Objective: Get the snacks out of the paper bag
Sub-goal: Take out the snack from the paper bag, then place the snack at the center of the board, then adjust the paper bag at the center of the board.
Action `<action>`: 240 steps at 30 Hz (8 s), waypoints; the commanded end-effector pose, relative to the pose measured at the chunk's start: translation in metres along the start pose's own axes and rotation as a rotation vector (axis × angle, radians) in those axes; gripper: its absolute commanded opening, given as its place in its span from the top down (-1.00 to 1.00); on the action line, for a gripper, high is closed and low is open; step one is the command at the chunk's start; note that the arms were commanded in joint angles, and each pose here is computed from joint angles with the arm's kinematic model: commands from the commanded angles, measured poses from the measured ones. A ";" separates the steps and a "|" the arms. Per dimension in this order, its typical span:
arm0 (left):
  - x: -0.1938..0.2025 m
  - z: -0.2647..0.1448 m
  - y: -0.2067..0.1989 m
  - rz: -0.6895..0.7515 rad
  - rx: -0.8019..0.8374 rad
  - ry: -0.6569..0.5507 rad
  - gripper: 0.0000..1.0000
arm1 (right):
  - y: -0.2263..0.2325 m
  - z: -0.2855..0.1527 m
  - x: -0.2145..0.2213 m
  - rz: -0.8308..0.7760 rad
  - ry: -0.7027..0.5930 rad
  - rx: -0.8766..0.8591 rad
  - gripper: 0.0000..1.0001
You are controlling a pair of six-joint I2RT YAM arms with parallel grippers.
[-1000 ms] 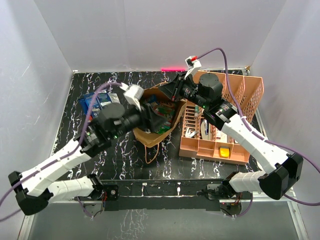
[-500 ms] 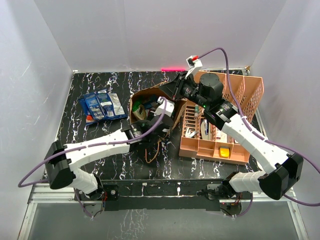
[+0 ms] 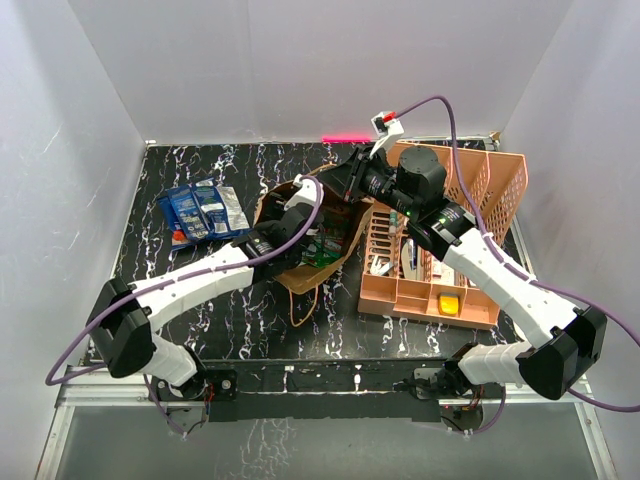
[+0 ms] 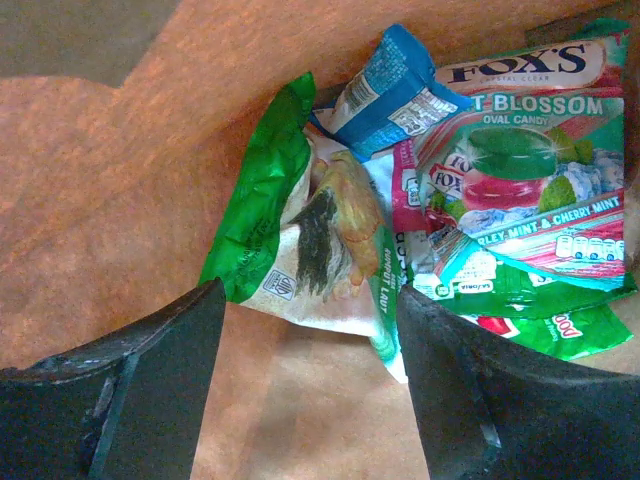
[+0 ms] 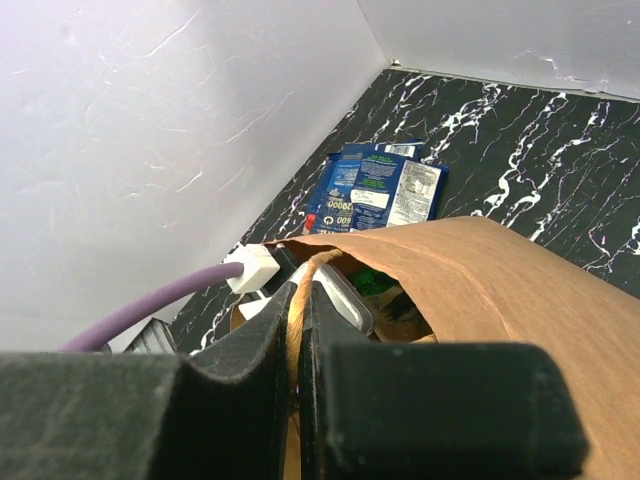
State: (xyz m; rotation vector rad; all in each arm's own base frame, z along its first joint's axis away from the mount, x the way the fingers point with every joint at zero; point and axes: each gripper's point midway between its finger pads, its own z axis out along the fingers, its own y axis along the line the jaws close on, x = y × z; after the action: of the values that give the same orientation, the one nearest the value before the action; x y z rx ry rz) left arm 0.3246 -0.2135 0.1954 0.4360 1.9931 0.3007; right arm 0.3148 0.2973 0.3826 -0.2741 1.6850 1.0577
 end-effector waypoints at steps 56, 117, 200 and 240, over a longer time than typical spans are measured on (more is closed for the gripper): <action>-0.096 -0.084 0.049 -0.291 0.351 -0.296 1.00 | 0.010 0.006 -0.010 -0.008 -0.038 -0.052 0.85; 0.001 -0.138 0.225 -0.774 -0.367 -0.298 1.00 | -0.016 -0.028 -0.042 -0.024 -0.197 0.161 0.85; 0.035 -0.184 -0.036 -0.573 1.138 -0.213 -0.30 | 0.091 -0.027 0.076 0.124 0.094 -0.404 0.85; 0.065 -0.114 -0.069 -0.459 0.511 -0.271 -0.21 | 0.087 -0.017 0.025 -0.031 -0.033 -0.143 0.85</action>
State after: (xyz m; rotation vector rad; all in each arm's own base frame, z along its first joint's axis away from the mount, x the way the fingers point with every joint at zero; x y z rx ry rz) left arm 0.1804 -0.2610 0.1559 0.3674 1.8511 -0.5578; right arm 0.2339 0.3549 0.3639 -0.4171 1.6793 1.1844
